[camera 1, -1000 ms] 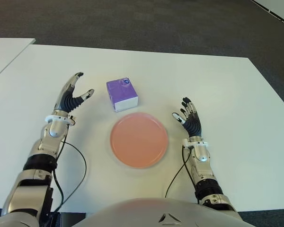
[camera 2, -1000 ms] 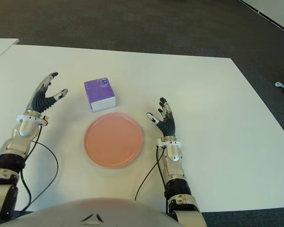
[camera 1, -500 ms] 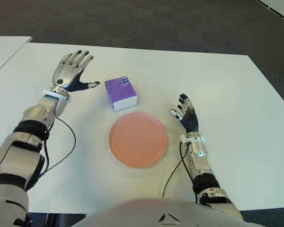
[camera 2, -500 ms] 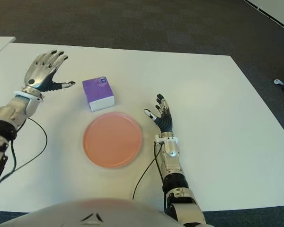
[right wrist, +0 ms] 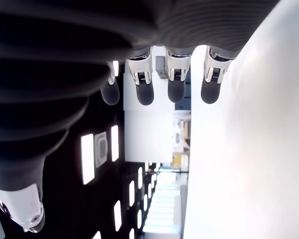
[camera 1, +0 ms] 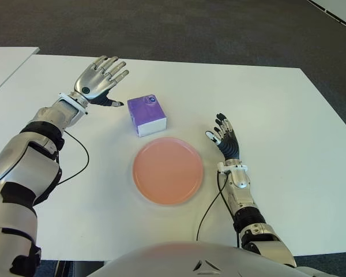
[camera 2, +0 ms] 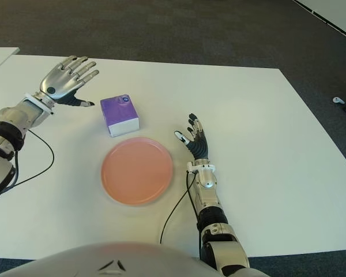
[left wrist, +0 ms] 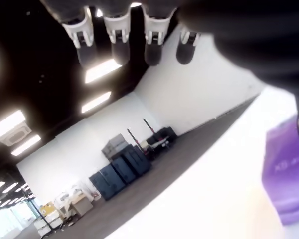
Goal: Put the tissue paper into the plate.
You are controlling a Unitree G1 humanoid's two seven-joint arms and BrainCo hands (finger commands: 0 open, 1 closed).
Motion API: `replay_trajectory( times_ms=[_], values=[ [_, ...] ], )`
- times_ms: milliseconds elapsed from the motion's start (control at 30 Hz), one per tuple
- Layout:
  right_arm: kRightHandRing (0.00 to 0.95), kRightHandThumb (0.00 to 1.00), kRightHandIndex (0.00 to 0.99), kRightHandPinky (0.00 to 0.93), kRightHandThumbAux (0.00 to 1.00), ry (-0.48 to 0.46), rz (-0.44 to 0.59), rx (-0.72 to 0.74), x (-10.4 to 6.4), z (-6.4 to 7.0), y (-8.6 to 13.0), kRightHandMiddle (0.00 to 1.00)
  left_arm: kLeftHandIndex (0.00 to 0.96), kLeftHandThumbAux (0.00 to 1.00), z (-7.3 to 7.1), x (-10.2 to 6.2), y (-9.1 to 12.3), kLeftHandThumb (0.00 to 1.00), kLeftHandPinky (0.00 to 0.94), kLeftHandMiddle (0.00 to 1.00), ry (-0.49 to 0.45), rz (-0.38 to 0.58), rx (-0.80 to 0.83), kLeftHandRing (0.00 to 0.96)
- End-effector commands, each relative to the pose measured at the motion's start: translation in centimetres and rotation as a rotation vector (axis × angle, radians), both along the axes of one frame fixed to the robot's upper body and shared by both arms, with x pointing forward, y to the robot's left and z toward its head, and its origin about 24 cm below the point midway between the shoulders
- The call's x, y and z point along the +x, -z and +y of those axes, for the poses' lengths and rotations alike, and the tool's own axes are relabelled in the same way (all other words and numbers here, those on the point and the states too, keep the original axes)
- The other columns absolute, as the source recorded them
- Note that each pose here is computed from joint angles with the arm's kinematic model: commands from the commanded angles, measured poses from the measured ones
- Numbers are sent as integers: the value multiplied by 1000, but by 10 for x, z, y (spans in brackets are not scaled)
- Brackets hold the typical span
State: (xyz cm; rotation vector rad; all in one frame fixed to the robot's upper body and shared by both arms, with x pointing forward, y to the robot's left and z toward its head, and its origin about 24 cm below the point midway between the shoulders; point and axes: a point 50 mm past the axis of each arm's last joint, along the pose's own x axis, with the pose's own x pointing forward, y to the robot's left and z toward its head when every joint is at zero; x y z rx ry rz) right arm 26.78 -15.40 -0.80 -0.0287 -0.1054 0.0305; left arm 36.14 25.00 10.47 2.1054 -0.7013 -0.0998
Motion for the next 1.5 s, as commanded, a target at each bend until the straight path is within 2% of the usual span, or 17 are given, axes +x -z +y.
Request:
replay_trajectory(
  times_ms=[33, 233, 467, 933, 1500],
  values=[
    [0, 0, 0, 0, 614, 16, 281, -2, -52, 2, 62, 0, 0, 320, -3, 0, 8, 108, 0, 0, 23, 30, 103, 0],
    [0, 0, 0, 0, 607, 19, 282, 1, -51, 2, 63, 0, 0, 342, -9, 2, 13, 84, 0, 0, 54, 71, 218, 0],
    [0, 0, 0, 0, 597, 20, 283, 18, -53, 1, 65, 0, 0, 349, -13, 4, 17, 116, 0, 0, 88, 105, 362, 0],
    [0, 0, 0, 0, 613, 6, 282, 19, -53, 0, 66, 0, 0, 332, -20, 6, 12, 128, 0, 0, 148, 95, 405, 0],
    [0, 0, 0, 0, 610, -4, 275, 21, -53, -1, 66, 0, 0, 336, -30, 4, 18, 104, 0, 0, 244, 153, 453, 0]
  ],
)
